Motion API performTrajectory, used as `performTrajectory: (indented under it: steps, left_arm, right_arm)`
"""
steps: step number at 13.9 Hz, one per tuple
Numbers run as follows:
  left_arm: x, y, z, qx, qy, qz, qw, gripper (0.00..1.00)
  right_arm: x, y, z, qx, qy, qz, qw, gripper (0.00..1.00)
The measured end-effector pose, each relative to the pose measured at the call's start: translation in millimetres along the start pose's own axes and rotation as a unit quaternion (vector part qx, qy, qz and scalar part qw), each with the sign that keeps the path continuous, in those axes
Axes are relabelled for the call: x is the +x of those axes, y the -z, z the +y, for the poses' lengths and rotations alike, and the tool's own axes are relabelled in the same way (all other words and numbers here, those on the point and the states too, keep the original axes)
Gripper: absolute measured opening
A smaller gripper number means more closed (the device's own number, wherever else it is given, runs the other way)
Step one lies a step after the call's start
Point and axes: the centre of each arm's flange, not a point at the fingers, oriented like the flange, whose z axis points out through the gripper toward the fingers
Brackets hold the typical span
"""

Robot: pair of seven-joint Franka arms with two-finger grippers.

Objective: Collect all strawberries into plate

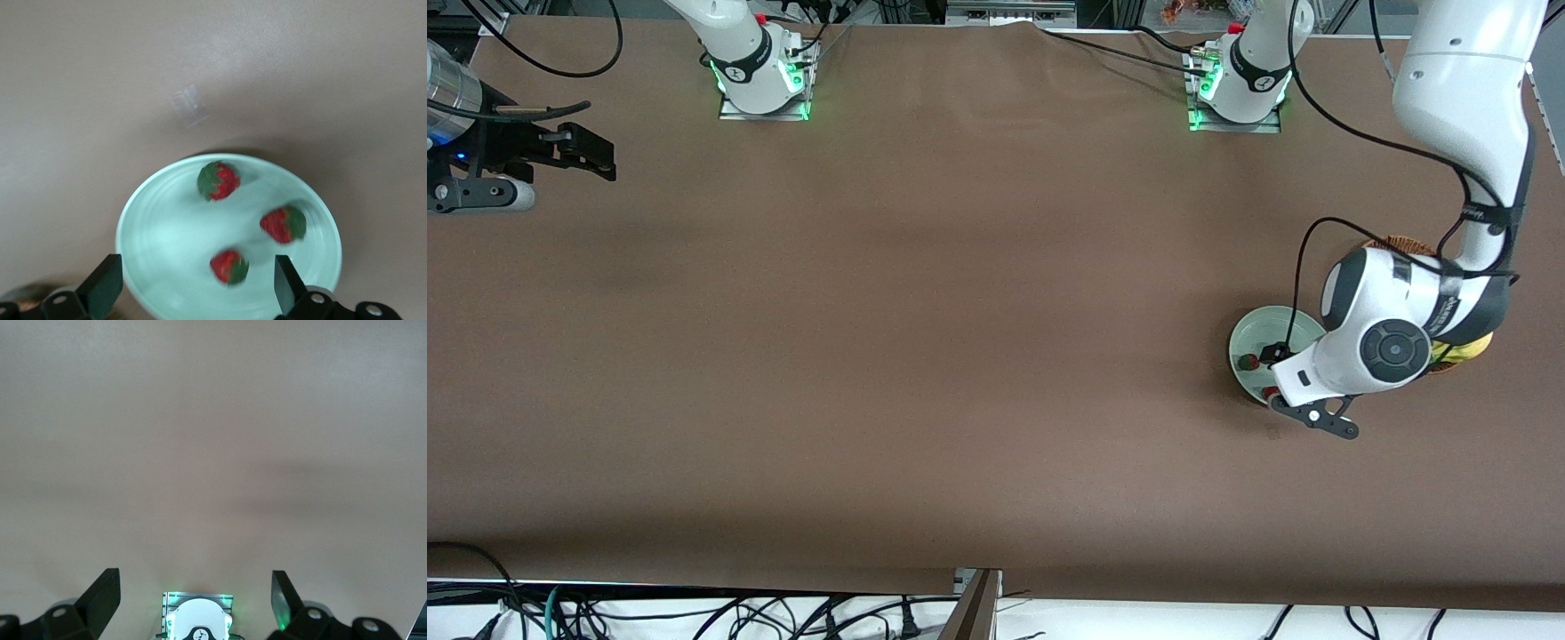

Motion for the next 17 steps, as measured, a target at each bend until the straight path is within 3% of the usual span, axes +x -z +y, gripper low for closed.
performTrajectory:
  steps: [5,8,10,17]
  left_arm:
    - [-60.7,192.6,-16.9,0.036,0.039,0.042,0.998,1.0]
    - [-94.9,283.0,-23.4,0.004,0.068,0.095,0.993,1.0]
    - [-103.4,296.1,-35.9,-0.009,0.082,0.104,0.991,1.0]
    - [-108.3,288.7,-28.3,-0.03,0.123,0.079,0.989,1.0]
  right_arm:
    - [0.1,0.0,-0.8,0.0,0.001,0.0,1.0,1.0]
    - [0.1,0.0,-1.0,0.0,0.001,0.0,1.0,1.0]
    - [0.1,0.0,-1.1,0.0,0.001,0.0,1.0,1.0]
    - [0.0,0.1,-1.4,0.0,0.001,0.0,1.0,1.0]
